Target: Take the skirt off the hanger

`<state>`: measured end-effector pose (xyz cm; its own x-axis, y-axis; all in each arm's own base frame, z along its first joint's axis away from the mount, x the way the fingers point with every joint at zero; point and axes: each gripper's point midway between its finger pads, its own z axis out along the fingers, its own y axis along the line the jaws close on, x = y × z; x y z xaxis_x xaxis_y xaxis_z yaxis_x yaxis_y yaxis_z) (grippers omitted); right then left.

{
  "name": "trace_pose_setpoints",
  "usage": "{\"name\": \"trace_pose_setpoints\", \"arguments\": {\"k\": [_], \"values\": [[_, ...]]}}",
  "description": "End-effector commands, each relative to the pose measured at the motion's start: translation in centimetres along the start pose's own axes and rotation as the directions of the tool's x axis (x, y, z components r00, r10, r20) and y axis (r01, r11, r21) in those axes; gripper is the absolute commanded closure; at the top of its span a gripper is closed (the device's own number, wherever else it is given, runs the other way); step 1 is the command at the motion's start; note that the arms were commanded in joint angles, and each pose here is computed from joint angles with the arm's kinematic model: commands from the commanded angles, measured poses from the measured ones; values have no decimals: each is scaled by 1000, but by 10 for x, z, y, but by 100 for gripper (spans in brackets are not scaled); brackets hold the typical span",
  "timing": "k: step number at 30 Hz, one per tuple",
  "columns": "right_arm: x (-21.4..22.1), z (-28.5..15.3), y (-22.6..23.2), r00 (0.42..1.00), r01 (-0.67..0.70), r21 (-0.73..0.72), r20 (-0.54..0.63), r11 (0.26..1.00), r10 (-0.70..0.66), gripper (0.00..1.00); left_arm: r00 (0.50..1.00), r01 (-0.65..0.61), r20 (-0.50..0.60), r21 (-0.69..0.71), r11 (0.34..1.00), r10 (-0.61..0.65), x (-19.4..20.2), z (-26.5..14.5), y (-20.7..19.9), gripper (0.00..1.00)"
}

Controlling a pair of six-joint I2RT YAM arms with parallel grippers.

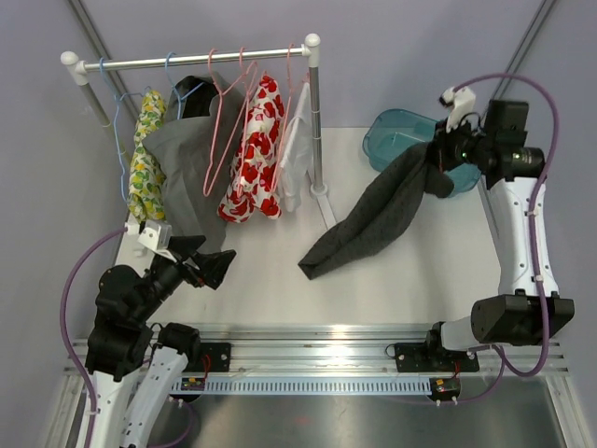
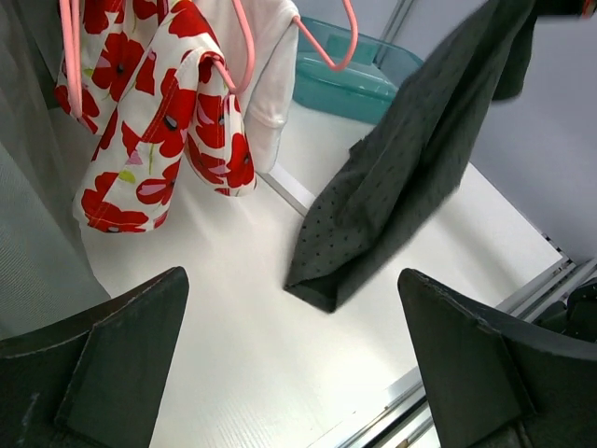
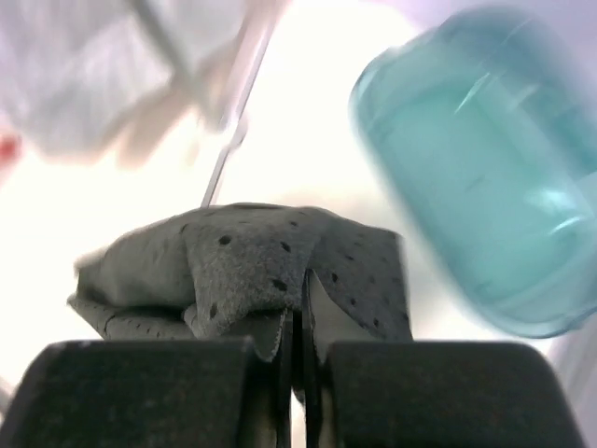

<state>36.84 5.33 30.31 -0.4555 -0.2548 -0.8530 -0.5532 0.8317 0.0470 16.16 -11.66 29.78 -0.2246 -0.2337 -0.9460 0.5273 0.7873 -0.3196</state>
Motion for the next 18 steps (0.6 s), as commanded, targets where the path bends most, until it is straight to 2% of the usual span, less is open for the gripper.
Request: {"name": "trace_pose_setpoints", "arguments": {"k": [1,2,4,5,6,8,9,10,13,14,18], "values": [[-98,-43,-16,973,-21,150,232,988,-14,100,999,-1,53,45,999,-1,-11,-5,-11,1],[-130,-62,-18,952,-13,190,304,982,-46,100,998,1,59,37,999,-4,-11,-5,-10,1],[-155,-68,-32,932,-59,237,361,970,-32,100,997,-1,71,33,999,-2,-13,-7,-10,1],[-182,-87,-32,904,-55,270,422,961,-67,100,997,-3,79,32,999,1,-14,-8,-10,1],[-188,-82,-48,901,-99,306,431,947,-45,100,997,-3,80,28,1000,1,-15,-7,-9,1],[-221,-108,-56,858,-120,374,505,920,-93,100,997,-4,84,27,1000,2,-16,-7,-9,1],[-226,-102,-76,853,-160,420,514,893,-88,100,997,-2,79,26,1000,0,-16,-6,-9,1],[-243,-118,-77,822,-166,448,555,878,-128,100,997,0,78,26,1000,-2,-15,-6,-8,1],[-263,-121,-104,786,-198,522,590,830,-184,100,998,10,68,15,1000,-11,-13,-2,-5,1],[-262,-111,-116,791,-205,537,583,818,-185,100,997,10,71,16,1000,-11,-14,-2,-5,1],[-272,-119,-157,763,-244,656,584,714,-276,100,998,24,64,6,1000,-24,-10,1,-2,1]]}}
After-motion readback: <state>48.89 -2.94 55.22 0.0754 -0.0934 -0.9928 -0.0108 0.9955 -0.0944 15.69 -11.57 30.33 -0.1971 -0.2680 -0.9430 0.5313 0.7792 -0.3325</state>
